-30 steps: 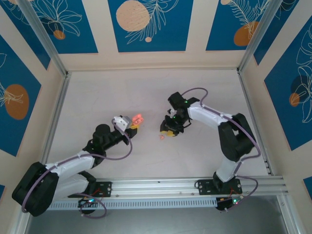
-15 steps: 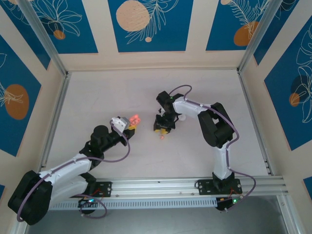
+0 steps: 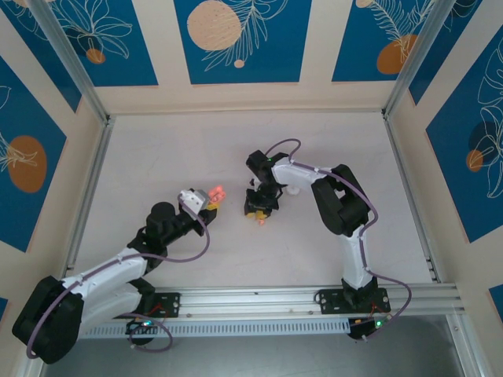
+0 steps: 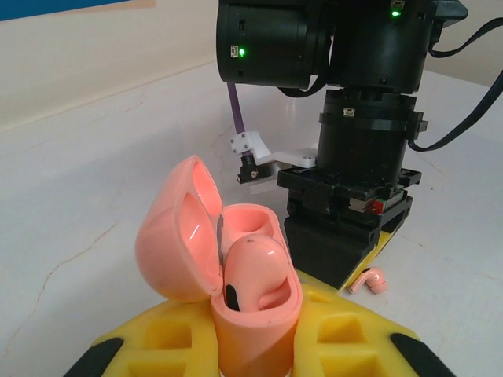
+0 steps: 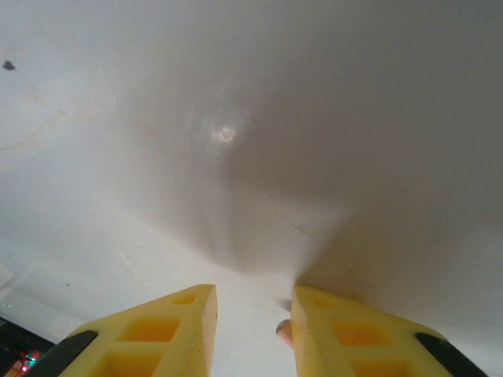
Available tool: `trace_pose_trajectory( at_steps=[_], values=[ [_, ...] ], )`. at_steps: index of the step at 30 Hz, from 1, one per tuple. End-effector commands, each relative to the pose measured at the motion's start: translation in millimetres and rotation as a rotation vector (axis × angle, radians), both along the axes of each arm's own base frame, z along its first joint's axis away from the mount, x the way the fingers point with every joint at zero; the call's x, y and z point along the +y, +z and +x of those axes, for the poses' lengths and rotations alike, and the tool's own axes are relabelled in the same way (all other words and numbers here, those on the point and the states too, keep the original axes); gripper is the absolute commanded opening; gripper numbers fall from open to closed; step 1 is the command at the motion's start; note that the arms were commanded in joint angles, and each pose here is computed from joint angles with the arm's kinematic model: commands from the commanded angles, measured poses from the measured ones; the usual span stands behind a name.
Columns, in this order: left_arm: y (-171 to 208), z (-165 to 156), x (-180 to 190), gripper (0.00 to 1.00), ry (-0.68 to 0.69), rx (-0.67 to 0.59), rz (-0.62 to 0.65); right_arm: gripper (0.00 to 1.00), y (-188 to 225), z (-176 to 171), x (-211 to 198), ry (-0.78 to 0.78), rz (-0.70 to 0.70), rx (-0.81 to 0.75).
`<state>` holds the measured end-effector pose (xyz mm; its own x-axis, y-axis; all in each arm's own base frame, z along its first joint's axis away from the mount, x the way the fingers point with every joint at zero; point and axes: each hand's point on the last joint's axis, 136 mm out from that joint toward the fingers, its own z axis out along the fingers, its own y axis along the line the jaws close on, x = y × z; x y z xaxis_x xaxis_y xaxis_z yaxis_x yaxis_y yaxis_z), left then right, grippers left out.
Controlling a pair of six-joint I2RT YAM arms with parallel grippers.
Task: Insert wireless bluetooth earbuds into charging case
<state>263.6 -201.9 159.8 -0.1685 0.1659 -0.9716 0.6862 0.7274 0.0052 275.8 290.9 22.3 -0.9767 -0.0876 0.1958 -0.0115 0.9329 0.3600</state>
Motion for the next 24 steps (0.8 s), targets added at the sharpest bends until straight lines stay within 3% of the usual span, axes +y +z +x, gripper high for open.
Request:
trace_pose_trajectory(
  at_steps=[1,24],
  values=[
    [1,-1,3,0.15,0.008,-0.016,0.008,0.31,9,-16,3,0.057,0.019,0.034],
    [1,-3,5,0.16,0.009,-0.02,0.013,0.26,33,-61,1,0.193,0.005,0.055]
  ],
)
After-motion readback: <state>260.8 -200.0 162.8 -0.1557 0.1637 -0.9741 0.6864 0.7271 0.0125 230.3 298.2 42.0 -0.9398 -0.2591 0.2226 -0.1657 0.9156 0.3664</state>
